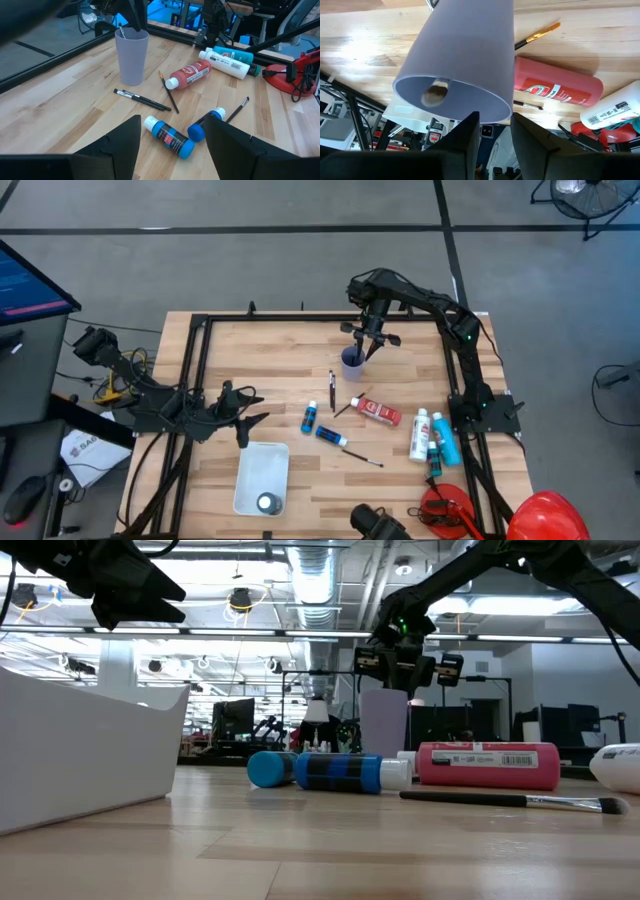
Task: Pick & Place Paint Supplies
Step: Adjust the violet cup on the table, then put the red paint bottle into the white bin
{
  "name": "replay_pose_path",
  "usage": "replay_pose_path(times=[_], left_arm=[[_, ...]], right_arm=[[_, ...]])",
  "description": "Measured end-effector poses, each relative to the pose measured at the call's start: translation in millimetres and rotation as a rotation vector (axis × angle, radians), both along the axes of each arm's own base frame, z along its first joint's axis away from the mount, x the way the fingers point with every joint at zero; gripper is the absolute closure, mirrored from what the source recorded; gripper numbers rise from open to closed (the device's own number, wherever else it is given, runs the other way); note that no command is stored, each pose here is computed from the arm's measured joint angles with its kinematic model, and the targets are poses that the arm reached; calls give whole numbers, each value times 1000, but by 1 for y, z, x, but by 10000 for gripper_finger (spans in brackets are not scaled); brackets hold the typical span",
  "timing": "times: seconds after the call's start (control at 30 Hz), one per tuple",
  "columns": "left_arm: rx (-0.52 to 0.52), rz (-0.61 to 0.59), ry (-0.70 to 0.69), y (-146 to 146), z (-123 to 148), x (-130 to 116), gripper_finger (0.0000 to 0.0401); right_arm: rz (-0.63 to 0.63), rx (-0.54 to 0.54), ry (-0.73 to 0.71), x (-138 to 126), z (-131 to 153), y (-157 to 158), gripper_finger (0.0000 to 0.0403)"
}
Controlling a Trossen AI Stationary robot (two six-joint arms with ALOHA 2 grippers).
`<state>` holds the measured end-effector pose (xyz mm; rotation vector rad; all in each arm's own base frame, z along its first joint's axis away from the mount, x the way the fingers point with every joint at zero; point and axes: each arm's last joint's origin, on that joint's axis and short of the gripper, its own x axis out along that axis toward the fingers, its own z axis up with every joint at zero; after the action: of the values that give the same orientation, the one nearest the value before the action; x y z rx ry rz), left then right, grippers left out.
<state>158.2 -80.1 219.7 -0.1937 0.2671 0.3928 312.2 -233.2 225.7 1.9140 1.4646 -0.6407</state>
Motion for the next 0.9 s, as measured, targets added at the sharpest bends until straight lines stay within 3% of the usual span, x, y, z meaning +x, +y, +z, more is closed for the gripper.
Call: replay_pose_path(times=[0.4,0.63,0.77,0.9], left_arm=[[0,0,0,0,0,0,192],[-1,0,0,0,0,0,192],[0,0,0,0,0,0,192],[-1,0,0,0,0,0,192]], right_arm=[[-3,-62,4,-6,17,2,299],[59,-185,-72,-17,51,14,300],[191,-315,-175,-24,82,36,300],[456,-569,-242,-32,115,69,300]])
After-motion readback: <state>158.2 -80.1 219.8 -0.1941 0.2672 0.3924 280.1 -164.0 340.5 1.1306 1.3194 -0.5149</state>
